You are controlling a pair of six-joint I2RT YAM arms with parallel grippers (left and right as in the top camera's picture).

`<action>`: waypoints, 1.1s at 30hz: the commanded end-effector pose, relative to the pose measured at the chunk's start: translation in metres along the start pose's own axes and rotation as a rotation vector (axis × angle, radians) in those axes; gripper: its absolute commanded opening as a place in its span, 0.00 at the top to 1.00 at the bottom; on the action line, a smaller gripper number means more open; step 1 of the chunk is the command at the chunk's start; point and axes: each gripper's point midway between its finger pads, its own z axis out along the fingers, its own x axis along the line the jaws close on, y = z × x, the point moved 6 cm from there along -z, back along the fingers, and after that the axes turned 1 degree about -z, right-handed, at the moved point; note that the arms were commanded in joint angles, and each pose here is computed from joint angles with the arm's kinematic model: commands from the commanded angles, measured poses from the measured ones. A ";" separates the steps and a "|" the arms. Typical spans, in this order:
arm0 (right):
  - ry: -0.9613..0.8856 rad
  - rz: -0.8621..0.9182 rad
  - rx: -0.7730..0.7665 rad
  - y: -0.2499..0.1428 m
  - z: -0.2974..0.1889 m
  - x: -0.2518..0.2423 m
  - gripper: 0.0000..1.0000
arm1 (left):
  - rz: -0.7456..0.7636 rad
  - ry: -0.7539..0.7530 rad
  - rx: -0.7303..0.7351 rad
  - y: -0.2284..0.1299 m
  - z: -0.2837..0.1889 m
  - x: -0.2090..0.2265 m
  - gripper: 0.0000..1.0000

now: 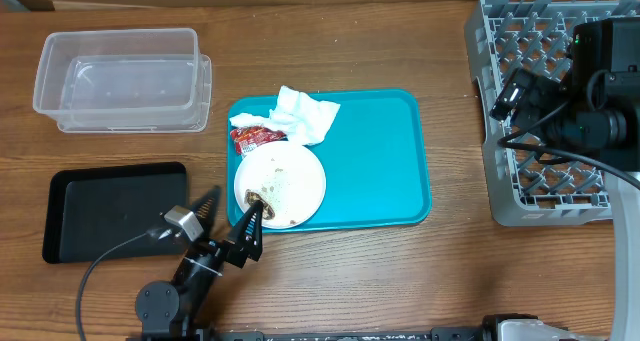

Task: Sort waste into correct bins and load items into the dishwasher
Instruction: 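Reach the left gripper to the white napkin on the tray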

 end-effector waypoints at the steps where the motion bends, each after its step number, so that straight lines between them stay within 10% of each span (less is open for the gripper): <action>1: 0.005 0.009 -0.011 0.001 -0.002 -0.001 0.00 | -0.234 -0.184 0.045 0.004 -0.003 -0.026 0.00; 10: 0.005 0.009 -0.010 0.001 -0.002 -0.001 0.00 | 0.079 -0.302 -0.149 0.068 -0.017 -0.080 0.00; 18: 0.005 0.009 -0.011 0.001 -0.002 -0.001 0.00 | 0.247 -0.130 0.175 0.127 0.022 -0.107 0.00; 26: 0.005 0.009 -0.010 0.001 -0.002 -0.001 0.00 | 0.031 0.010 0.645 0.167 0.107 -0.089 0.00; 33: 0.005 0.009 -0.010 0.001 -0.002 0.000 0.00 | -0.074 -0.255 0.787 0.158 0.181 -0.106 0.00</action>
